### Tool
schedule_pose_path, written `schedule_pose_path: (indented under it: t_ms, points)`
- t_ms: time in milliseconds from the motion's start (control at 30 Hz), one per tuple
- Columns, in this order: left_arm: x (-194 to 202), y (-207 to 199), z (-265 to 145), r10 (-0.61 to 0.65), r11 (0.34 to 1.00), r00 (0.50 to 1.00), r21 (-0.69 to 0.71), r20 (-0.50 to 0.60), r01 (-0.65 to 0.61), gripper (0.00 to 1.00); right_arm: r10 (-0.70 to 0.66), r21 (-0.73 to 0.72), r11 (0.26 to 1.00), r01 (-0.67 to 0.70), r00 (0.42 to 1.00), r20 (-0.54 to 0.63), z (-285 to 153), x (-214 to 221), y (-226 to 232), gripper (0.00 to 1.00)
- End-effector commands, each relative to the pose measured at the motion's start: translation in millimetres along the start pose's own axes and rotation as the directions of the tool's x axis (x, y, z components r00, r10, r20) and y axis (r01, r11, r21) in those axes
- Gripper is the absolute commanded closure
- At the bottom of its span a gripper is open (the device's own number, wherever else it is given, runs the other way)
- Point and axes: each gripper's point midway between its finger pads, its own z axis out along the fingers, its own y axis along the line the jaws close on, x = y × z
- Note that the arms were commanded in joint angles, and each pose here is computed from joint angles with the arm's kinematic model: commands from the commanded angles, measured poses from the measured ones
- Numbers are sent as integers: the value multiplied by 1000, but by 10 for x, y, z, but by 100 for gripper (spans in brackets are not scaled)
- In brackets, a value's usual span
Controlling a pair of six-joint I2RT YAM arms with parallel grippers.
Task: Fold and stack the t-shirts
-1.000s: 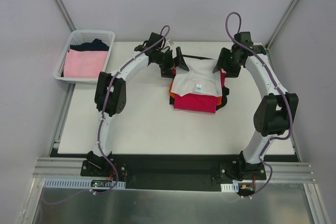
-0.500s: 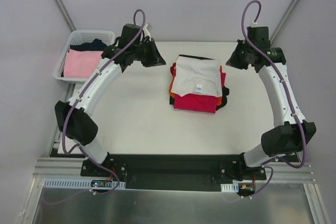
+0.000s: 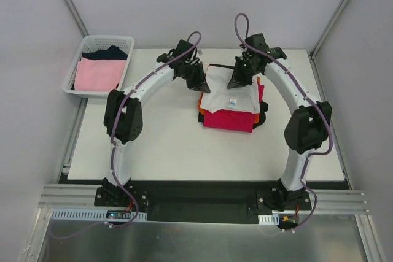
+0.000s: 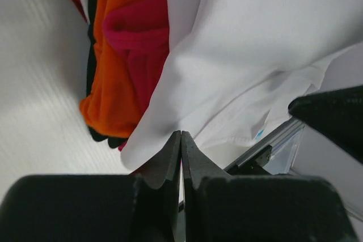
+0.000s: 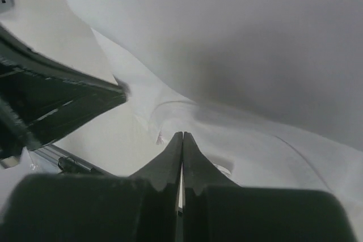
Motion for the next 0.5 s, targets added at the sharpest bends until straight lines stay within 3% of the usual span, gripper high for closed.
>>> schedule_pose_path:
  t_ms: [0,200,467]
  points:
    - [-217,-522,-22,32,990,999,136,18,-34,100,-40,-86,995,44,998,47,-190,-194,330,99]
    - [-171,-477,91,21,991,1000,134,-12,-19,100,-38,-136,990,40,999,17,-90,-252,437,99]
    - [-128,-524,-26,37,989,999,145,-7,-36,100,-46,-281,960,11,992,-118,224,-106,660,99]
